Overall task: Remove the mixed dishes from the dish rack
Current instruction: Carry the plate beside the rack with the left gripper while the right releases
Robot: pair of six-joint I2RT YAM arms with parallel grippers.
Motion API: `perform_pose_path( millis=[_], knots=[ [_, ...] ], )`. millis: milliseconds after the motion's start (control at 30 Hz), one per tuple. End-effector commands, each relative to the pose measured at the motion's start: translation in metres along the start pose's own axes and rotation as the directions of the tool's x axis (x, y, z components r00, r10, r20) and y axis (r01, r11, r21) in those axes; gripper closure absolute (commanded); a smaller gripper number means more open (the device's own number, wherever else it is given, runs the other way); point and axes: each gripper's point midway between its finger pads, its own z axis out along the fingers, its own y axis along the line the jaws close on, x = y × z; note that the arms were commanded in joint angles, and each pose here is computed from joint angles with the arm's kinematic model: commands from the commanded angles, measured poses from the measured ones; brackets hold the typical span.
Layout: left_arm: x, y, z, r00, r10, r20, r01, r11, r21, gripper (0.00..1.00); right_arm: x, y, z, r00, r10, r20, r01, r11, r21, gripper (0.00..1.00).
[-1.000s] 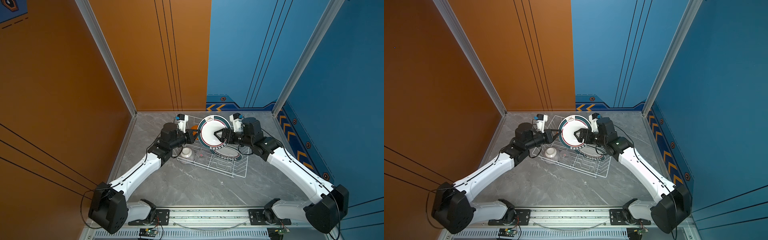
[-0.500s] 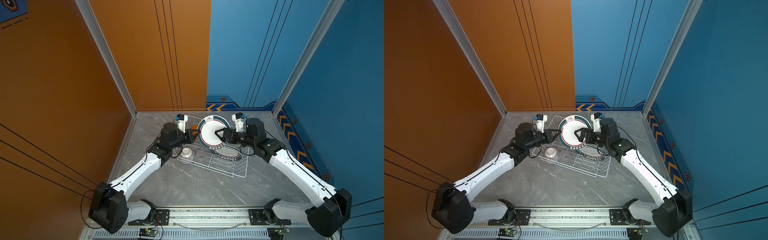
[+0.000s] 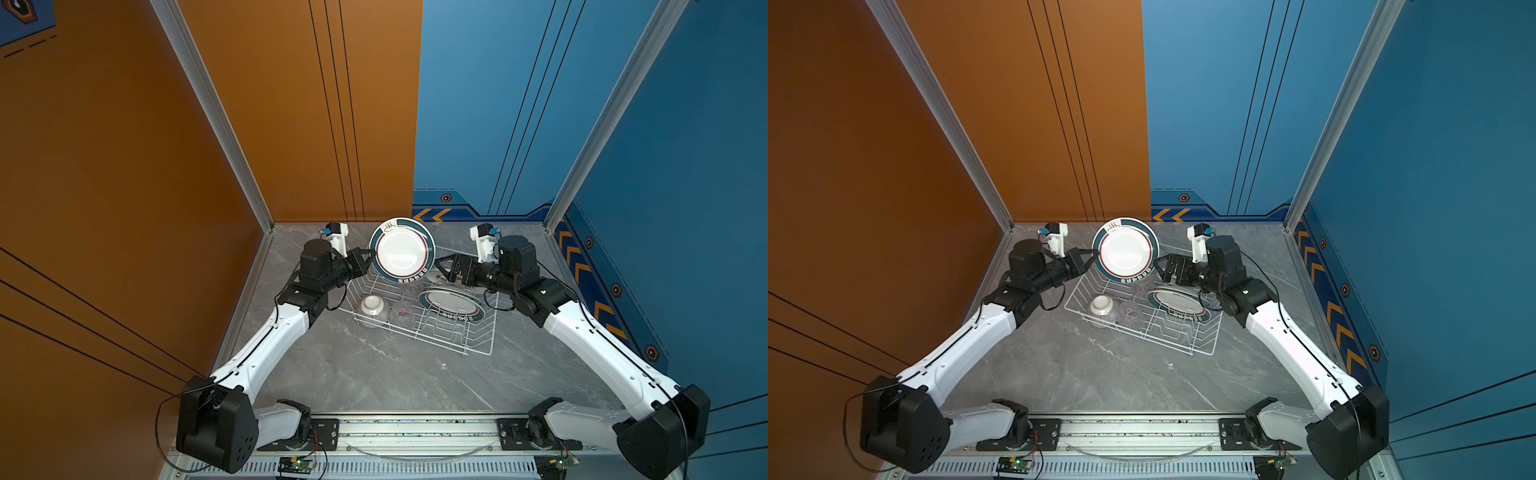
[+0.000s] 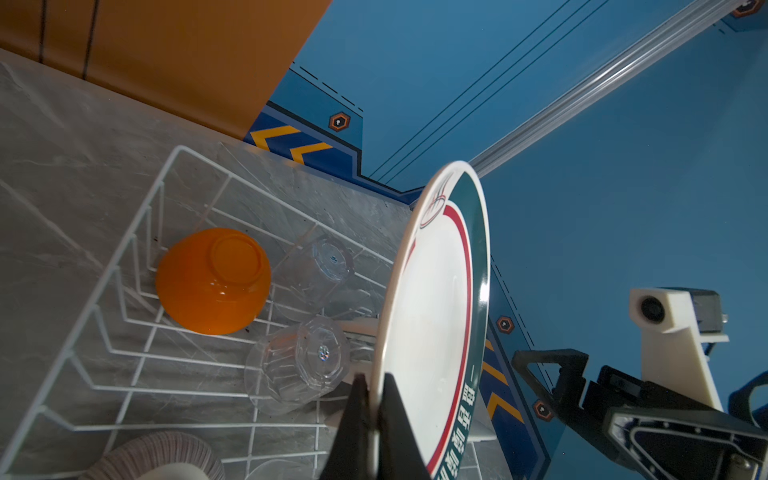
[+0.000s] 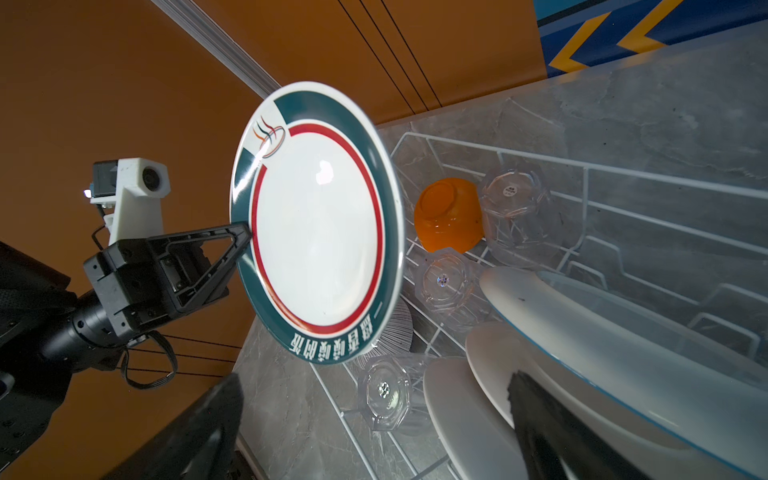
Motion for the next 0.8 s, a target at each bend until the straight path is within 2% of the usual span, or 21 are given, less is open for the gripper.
perform_pose_path(
  millis=[0, 233, 367, 500, 767],
  knots=[
    [-0.04, 0.004, -0.03, 0.99, -0.028, 0.141, 0.03, 0.999, -0.017, 1.0, 0.005, 0.001, -0.01, 1.0, -0.028, -0.001, 0.028, 1.0, -0.009, 0.0],
    [-0.08, 0.07, -0.083, 0.947, -0.071, 0.313, 0.137, 0.972, -0.192, 1.0, 0.029, -0.006, -0.03, 1.0, -0.019, -0.008, 0.019, 1.0, 0.005, 0.0],
    [-0.087, 0.111, -0.118, 0.902, -0.14, 0.409, 0.252, 0.939, -0.233, 1.0, 0.043, -0.012, -0.042, 1.0, -0.019, -0.022, 0.02, 1.0, 0.023, 0.0],
    [-0.072, 0.148, -0.143, 0.871, -0.179, 0.457, 0.339, 0.893, -0.296, 1.0, 0.052, -0.016, -0.051, 1.0, -0.019, -0.025, 0.02, 0.999, 0.037, 0.0],
    [-0.021, 0.196, -0.166, 0.868, -0.204, 0.453, 0.41, 0.809, -0.421, 1.0, 0.071, -0.028, -0.052, 0.997, -0.024, -0.073, 0.03, 0.997, 0.077, 0.0]
  ],
)
